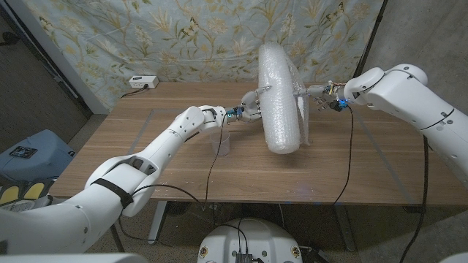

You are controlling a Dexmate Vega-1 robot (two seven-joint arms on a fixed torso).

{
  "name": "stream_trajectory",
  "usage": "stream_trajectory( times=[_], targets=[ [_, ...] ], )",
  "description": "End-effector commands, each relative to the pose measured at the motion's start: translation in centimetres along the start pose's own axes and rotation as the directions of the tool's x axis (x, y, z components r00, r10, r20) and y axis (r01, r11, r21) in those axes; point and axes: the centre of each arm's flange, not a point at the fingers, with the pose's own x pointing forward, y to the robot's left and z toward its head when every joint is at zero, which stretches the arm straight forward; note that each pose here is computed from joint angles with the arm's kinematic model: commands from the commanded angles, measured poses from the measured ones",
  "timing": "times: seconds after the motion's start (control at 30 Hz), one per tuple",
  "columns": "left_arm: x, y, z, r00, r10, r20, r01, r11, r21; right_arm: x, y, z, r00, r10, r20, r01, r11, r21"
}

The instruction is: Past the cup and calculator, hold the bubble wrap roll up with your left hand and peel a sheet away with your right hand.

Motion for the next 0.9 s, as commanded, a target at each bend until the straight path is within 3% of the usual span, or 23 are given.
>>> stream_trajectory(
  times=[0.03, 0.33, 0.73, 0.9],
  targets=[
    [0.51, -0.3, -0.57, 0.999, -0.037, -0.004, 0.037, 0.999, -0.016, -0.19, -0.68, -1.48, 0.999, -0.036, -0.02, 0.037, 0.998, 0.055],
    [0.58, -0.27, -0.74, 0.999, -0.05, -0.011, 0.05, 0.998, -0.026, -0.59, -0.52, -1.46, 0.996, -0.08, -0.031, 0.081, 0.996, 0.024],
    [-0.07, 0.45, -0.68, 0.998, -0.055, -0.004, 0.054, 0.997, -0.059, -0.19, -0.24, -0.93, 0.996, -0.08, -0.039, 0.08, 0.997, -0.005],
    [-0.14, 0.65, -0.63, 0.996, -0.092, -0.008, 0.092, 0.993, -0.071, -0.09, -0.25, -0.84, 0.996, -0.075, -0.037, 0.075, 0.997, -0.001]
  ],
)
